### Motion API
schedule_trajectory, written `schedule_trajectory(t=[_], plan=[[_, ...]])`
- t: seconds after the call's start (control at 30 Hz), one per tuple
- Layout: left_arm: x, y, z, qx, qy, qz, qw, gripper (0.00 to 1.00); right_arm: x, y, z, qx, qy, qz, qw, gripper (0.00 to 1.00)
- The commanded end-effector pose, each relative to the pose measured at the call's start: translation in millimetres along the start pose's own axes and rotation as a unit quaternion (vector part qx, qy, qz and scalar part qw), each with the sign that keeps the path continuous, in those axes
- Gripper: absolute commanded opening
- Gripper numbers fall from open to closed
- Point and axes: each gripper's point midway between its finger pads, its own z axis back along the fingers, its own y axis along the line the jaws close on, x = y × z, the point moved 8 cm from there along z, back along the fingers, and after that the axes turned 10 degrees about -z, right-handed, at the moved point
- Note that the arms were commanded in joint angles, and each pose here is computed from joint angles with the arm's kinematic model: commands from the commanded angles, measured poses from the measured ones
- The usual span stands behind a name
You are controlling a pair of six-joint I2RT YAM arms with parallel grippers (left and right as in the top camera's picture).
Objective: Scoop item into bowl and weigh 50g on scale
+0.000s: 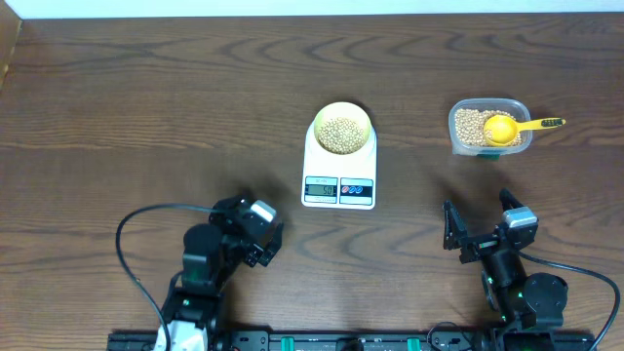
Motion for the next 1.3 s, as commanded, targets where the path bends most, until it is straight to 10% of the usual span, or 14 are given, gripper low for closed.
schedule_trajectory(t=[0.0, 0.57, 1.27], plan=[[-6.3, -0.7, 6.7, 0.020, -0.007, 0.044, 0.999, 0.97, -0.4, -0.2, 0.2, -0.002, 0.000, -0.006, 1.000, 0.99], [12.1, 38.0, 63.1, 0.237, -0.090, 0.066, 0.965, 0.97, -0.4, -0.2, 0.2, -0.002, 0.000, -0.006, 1.000, 0.99], [6.8, 42.7, 64.7, 0.251, -0.081, 0.090, 0.960, 0.98, -0.4, -0.2, 0.2, -0.002, 0.000, -0.006, 1.000, 0.99]])
